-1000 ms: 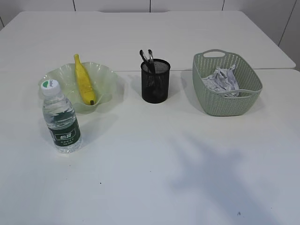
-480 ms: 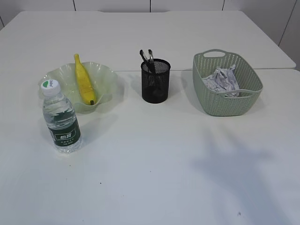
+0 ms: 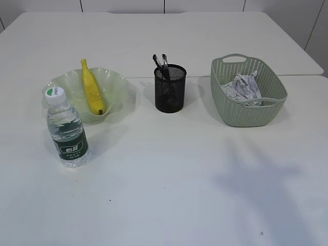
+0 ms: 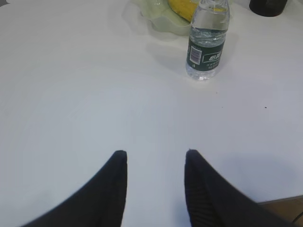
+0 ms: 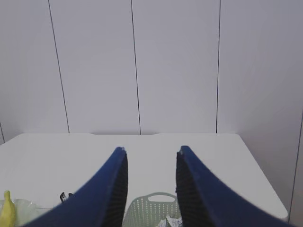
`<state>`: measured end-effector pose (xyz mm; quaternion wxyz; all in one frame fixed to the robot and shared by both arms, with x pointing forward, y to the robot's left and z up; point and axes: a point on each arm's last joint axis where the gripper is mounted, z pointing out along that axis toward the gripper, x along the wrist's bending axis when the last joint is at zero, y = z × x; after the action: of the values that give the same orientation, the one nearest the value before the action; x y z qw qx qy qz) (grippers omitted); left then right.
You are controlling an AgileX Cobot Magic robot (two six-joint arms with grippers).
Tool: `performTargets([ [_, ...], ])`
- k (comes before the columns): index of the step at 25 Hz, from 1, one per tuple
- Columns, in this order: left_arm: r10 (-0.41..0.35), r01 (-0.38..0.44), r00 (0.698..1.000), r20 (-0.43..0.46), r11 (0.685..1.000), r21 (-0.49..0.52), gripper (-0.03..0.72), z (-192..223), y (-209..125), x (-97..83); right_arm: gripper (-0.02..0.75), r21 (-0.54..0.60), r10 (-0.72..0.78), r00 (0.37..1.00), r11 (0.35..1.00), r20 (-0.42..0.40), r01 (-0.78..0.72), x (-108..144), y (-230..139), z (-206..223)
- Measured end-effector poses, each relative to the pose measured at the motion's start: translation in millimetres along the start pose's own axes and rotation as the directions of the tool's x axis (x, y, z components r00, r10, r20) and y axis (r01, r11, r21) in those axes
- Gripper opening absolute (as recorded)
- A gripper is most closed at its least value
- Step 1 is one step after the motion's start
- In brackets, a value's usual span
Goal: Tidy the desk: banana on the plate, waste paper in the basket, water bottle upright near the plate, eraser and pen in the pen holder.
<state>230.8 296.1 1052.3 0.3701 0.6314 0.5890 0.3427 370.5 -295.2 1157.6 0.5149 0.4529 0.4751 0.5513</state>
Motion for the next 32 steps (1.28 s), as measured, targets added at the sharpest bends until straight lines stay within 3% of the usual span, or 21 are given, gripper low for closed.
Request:
performTargets([
  [4,0.000,0.000,1.000,0.000,1.000,0.000,0.273,0,0,0.0,0.264,-0.003,0.026,1.000,1.000,-0.001,-0.026,0,0,0],
  [15,0.000,0.000,1.000,0.000,1.000,0.000,0.244,0,0,0.0,0.264,0.028,0.187,0.977,0.981,0.097,-0.191,-7,-4,0],
  [20,0.000,0.000,1.000,0.000,1.000,0.000,0.244,0,0,0.0,0.264,0.161,0.172,0.977,0.968,0.129,-0.192,-8,-15,-4],
  [27,0.000,0.000,1.000,0.000,1.000,0.000,0.244,0,0,0.0,0.264,0.361,0.011,1.000,0.933,0.010,-0.014,4,-29,-17],
  [32,0.000,0.000,1.000,0.000,1.000,0.000,0.244,0,0,0.0,0.264,0.470,-0.023,1.000,0.882,-0.010,0.025,4,-36,-34],
])
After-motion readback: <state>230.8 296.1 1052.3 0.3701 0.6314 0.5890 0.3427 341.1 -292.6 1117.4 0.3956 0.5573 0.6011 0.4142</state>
